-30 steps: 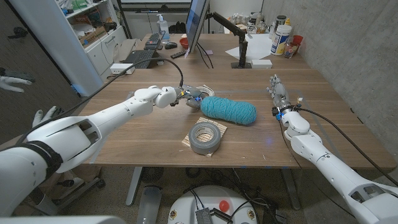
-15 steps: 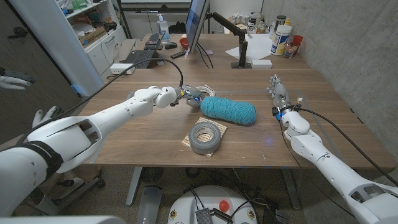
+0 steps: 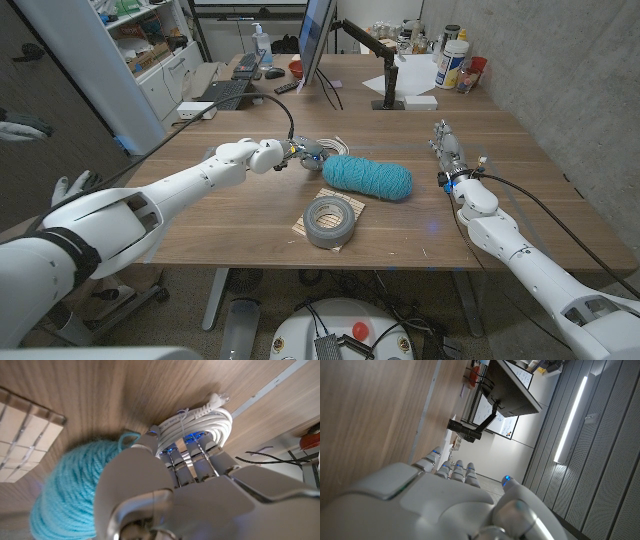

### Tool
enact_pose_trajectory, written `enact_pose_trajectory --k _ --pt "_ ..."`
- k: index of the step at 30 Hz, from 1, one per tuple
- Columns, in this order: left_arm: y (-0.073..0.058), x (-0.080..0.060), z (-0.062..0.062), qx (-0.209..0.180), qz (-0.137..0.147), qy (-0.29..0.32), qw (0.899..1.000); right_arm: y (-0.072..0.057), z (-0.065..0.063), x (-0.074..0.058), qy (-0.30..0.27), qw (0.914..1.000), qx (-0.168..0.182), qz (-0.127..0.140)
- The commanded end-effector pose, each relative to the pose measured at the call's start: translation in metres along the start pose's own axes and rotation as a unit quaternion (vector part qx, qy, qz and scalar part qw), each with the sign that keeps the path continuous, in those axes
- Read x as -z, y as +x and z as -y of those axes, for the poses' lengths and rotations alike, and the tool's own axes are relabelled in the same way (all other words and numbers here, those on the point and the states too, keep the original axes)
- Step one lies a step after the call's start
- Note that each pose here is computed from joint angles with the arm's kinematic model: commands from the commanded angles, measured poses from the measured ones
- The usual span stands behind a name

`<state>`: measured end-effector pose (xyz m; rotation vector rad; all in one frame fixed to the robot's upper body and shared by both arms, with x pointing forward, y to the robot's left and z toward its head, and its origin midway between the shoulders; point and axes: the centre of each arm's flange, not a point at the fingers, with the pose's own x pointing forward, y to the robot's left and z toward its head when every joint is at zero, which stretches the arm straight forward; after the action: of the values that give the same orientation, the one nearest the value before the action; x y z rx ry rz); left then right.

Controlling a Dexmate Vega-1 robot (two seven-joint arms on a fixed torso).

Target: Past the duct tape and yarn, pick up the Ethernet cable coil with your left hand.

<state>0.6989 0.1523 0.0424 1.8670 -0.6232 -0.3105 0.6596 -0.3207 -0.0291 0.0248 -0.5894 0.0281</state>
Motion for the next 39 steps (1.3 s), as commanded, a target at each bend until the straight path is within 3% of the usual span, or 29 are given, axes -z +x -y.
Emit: enact_pose_trajectory --k 1,39 --pt "-0.003 0.001 0.0 -0.013 -0.005 -0.003 1.0 0.0 0.0 0.0 -0.001 1.0 -0.001 0.0" --pt "-0.018 0.008 -0.013 -0.033 -0.029 0.008 0.999 0.0 -0.001 0.0 0.0 1.0 -0.002 0.0"
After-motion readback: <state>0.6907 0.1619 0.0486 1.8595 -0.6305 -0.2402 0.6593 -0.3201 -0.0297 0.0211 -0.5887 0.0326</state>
